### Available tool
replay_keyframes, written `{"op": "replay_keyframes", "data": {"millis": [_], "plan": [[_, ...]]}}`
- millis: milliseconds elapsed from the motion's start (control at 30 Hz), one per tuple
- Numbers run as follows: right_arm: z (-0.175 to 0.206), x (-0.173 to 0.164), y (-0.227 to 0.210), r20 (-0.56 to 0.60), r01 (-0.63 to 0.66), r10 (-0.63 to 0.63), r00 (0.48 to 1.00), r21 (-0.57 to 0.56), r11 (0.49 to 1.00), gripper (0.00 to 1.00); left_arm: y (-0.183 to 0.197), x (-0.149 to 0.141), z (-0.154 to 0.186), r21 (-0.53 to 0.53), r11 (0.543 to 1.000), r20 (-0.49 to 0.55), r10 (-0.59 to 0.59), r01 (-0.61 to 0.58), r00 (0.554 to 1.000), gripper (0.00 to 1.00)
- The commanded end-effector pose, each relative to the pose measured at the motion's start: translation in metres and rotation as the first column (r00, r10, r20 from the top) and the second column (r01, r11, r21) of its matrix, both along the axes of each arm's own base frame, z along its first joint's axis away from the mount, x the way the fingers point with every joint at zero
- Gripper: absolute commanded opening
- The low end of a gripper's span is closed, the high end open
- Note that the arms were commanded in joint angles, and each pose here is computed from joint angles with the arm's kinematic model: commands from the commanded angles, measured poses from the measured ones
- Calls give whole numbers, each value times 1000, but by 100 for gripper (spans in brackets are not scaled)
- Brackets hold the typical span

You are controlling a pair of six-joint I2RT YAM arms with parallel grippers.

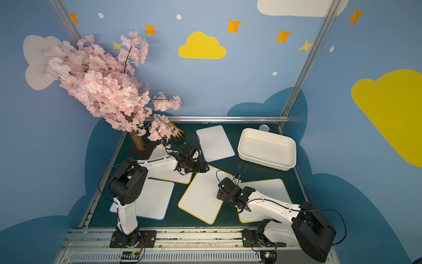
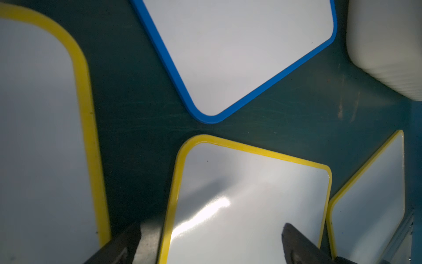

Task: Put the whiteboard into the storage box
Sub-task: Pick up the whiteboard at the center of the board.

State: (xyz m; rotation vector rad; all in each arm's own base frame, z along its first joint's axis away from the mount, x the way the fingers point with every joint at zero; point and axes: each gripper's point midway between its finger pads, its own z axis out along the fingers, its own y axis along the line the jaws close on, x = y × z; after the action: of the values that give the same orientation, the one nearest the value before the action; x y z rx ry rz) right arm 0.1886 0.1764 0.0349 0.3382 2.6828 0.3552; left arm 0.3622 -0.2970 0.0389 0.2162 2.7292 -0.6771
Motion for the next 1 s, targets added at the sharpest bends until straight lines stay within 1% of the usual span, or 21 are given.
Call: {"op": "replay_keyframes", "data": {"millis": [0, 233, 300, 400, 567, 633, 733, 967], "plan": [[5, 2, 4, 0, -7, 7, 1000, -5, 1000, 91, 26, -6, -27, 155, 988, -38, 17, -11, 999, 100], [3, 5, 13, -21, -8, 8, 1000, 4, 1000, 91, 52, -3, -34, 304, 952, -28, 48, -37, 998, 100], [1, 5, 17, -32, -8, 8, 999, 14, 1000, 91, 55, -2, -35, 322, 946, -27, 47, -36, 999, 100], [-4, 4, 22, -53, -5, 6, 999, 21, 1000, 91, 52, -3, -33, 305, 952, -32, 42, -31, 999, 100], [-11, 5, 29, -81, 16, -13, 997, 41, 999, 92, 35, -13, -22, 211, 977, -37, 25, -16, 999, 100], [-16, 4, 31, -101, 31, -26, 995, 46, 998, 92, 31, -18, -22, 197, 980, -46, 20, -10, 999, 100], [-22, 3, 36, -130, 48, -41, 991, 52, 998, 92, 30, -27, -27, 207, 978, -70, 17, -2, 997, 100], [-32, 4, 38, -178, 97, -91, 980, 23, 995, 92, 36, -43, -37, 310, 951, -95, 22, 9, 995, 100]]}}
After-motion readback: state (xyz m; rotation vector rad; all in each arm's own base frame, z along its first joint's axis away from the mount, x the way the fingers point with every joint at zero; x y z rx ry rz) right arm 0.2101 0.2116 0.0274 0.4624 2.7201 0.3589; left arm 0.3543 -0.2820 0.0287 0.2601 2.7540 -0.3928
